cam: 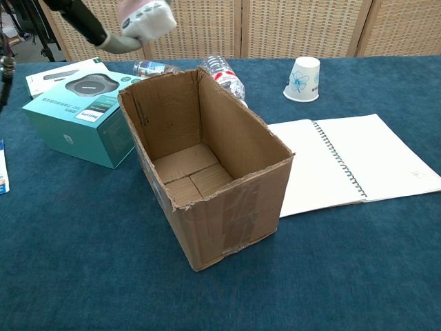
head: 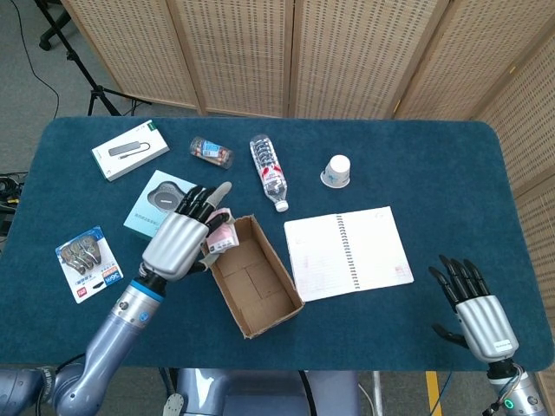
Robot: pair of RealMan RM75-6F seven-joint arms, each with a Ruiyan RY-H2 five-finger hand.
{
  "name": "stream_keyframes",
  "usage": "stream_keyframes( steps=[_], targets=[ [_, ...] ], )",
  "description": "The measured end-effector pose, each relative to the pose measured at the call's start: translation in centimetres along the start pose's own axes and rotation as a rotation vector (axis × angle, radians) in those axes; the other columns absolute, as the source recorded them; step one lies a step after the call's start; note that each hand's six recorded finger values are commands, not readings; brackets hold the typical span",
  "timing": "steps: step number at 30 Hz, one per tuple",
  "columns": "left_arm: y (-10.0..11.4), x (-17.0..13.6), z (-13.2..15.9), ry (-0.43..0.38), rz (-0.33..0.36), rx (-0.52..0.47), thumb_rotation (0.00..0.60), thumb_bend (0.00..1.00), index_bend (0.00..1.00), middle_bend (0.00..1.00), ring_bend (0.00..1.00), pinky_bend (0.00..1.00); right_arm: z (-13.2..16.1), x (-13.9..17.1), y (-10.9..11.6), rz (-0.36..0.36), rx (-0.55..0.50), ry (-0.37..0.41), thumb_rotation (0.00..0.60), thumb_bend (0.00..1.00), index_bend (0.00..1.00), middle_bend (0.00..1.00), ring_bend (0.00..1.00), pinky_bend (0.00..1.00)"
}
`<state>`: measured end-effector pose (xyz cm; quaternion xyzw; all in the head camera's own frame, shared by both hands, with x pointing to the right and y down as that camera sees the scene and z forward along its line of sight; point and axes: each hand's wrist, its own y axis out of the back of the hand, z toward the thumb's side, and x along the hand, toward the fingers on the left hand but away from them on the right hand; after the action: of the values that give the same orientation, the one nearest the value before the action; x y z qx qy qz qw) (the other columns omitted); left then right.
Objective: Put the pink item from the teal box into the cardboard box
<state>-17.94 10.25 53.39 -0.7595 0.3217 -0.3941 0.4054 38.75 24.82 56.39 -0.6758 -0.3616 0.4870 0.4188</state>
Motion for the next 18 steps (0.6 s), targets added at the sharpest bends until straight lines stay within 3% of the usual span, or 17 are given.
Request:
stream_keyframes(
  steps=[8,18],
  targets=[
    [-0.7,1.5,2.3,-0.020,0.035,-0.019,0.600,0.43,0.52,0.00,0.00,0.00,-1.1,0.2,0.7,-0.003,-0.025,-0.038,0.600,0.14,0.08,0.00,0.00,0.00],
    [-1.3,2.1,3.3,-0.039,0.006,-0.014,0.600,0.42,0.52,0.00,0.00,0.00,-1.3,0.8,1.1,-0.009,-0.033,-0.038,0.600,0.14,0.08,0.00,0.00,0.00]
  ],
)
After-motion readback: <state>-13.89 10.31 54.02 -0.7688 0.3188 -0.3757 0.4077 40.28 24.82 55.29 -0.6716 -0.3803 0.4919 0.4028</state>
